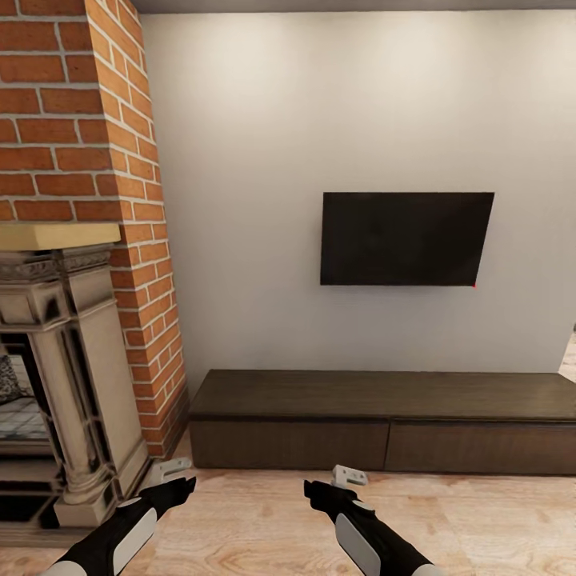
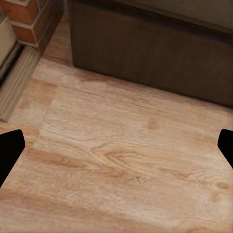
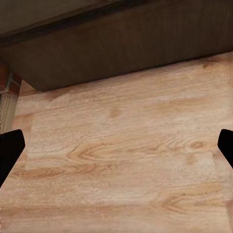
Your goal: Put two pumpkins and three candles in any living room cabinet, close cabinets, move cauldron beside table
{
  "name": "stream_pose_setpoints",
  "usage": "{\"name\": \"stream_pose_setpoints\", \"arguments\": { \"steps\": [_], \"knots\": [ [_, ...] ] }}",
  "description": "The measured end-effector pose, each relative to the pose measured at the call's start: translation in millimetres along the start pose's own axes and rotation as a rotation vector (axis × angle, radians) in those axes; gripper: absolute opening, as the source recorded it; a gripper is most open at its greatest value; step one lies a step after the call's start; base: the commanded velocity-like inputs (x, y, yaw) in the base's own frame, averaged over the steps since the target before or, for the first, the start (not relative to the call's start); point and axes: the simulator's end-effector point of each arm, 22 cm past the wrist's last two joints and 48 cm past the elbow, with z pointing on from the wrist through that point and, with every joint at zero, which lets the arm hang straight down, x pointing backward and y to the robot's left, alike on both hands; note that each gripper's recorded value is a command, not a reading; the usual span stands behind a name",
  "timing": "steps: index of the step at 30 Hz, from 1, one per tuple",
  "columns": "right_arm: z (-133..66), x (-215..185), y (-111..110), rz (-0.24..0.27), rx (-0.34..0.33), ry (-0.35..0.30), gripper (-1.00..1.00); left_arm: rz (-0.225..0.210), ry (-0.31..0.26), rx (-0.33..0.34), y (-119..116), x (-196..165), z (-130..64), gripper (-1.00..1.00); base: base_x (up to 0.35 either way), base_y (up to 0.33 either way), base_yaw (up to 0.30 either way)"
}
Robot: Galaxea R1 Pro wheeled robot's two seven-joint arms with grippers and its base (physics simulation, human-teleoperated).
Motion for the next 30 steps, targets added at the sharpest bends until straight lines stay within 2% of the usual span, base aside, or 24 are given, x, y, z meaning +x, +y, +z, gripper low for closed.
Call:
{"name": "stream_pose_setpoints", "arguments": {
  "steps": [17,20,23,24,26,27,28,29,30],
  "knots": [
    [0.0,-2.1,-4.9,0.008,0.016,-0.017,1.0,0.001,-0.004,0.009,-3.0,-2.2,-0.4,1.0,0.0,0.0,0.0],
    [1.3,-1.8,-15.9,0.025,0.039,-0.028,1.0,-0.001,0.001,0.011,-3.1,-1.9,-0.5,1.0,0.0,0.0,0.0],
    [3.0,-2.6,-29.5,0.055,0.067,-0.03,1.0,0.003,0.011,0.05,-20.5,-13.4,-4.1,1.0,0.0,0.0,0.0],
    [4.3,-13.1,-35.5,0.089,0.079,-0.041,1.0,0.013,0.022,0.101,-44.8,-27.2,-10.8,1.0,0.0,0.0,0.0],
    [5.7,-28.9,-42.5,0.142,0.09,-0.059,1.0,0.035,0.025,0.17,-76.7,-48.6,-23.9,1.0,0.0,0.0,0.0],
    [6.4,-41.8,-51.1,0.206,0.101,-0.073,1.0,0.058,0.029,0.227,-103.0,-68.0,-39.8,1.0,0.0,0.0,0.0],
    [6.6,-47.3,-56.1,0.242,0.106,-0.079,1.0,0.066,0.024,0.252,-114.4,-80.7,-49.6,1.0,0.0,0.0,0.0],
    [6.5,-57.2,-68.3,0.305,0.113,-0.094,1.0,0.064,0.025,0.276,-123.3,-100.2,-64.8,1.0,0.0,0.0,0.0],
    [6.4,-62.6,-76.8,0.337,0.114,-0.103,1.0,0.057,0.02,0.288,-125.8,-112.6,-73.4,1.0,0.0,0.0,0.0]
  ]
}}
